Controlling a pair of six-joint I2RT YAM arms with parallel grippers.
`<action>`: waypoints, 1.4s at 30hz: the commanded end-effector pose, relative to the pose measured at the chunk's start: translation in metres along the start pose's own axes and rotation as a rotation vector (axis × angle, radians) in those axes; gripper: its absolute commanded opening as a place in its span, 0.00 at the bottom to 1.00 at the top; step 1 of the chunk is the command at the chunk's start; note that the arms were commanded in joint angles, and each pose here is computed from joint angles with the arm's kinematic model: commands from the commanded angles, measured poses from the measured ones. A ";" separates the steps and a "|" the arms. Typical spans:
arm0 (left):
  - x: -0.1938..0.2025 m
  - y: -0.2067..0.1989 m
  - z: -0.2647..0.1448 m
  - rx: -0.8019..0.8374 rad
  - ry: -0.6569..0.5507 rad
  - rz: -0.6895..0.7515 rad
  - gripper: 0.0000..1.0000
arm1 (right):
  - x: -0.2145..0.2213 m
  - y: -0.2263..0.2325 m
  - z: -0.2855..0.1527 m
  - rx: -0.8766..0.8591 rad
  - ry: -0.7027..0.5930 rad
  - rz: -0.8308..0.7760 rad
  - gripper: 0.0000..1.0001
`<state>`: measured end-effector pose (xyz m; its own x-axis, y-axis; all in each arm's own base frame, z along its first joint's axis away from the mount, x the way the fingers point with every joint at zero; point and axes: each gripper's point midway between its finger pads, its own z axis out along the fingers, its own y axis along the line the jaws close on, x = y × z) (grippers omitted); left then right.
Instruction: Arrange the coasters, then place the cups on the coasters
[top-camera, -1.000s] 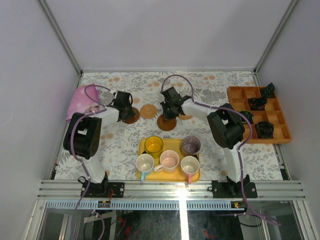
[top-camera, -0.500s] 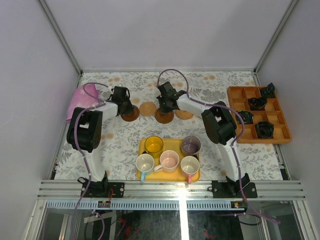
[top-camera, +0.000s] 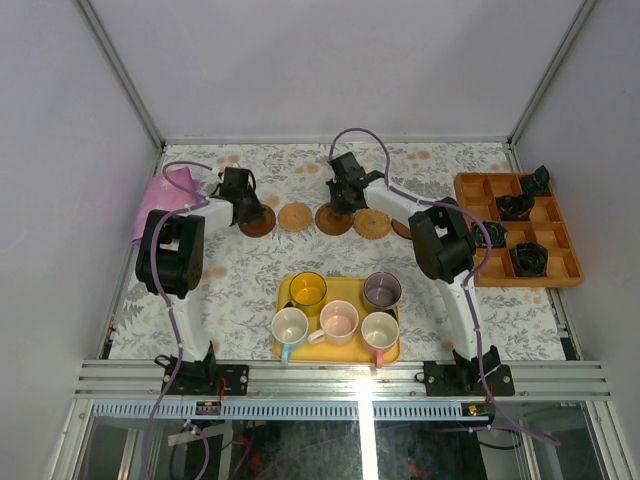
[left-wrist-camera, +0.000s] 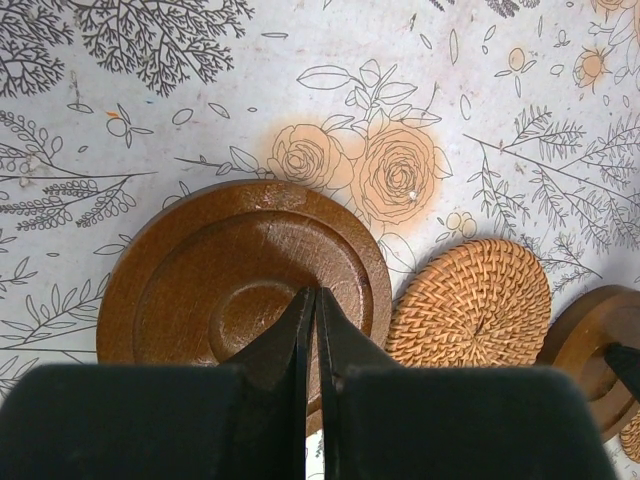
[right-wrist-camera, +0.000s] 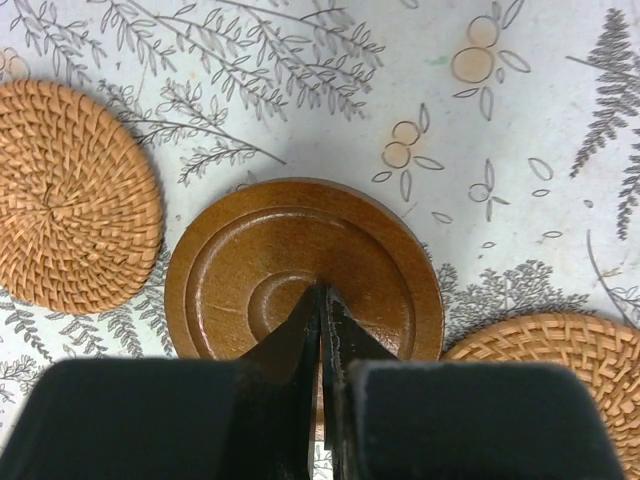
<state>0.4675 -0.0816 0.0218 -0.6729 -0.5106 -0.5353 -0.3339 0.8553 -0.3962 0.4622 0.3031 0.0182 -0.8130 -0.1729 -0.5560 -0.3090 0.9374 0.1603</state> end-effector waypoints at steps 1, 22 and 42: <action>0.006 0.016 0.007 -0.048 0.025 -0.007 0.01 | -0.008 -0.010 0.003 0.020 -0.006 0.008 0.00; -0.040 -0.039 -0.029 0.142 -0.064 0.005 0.01 | -0.059 0.012 -0.055 -0.065 -0.157 -0.022 0.00; -0.019 -0.070 -0.075 0.339 -0.082 0.058 0.02 | 0.007 -0.071 -0.094 0.202 -0.114 0.094 0.00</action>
<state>0.4561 -0.1136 0.0974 -0.6487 -0.5006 -0.5732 -0.1363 0.8174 -0.5597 0.4307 0.2335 0.0853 -0.7558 -0.1142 -0.6448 -0.2015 0.9775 0.0630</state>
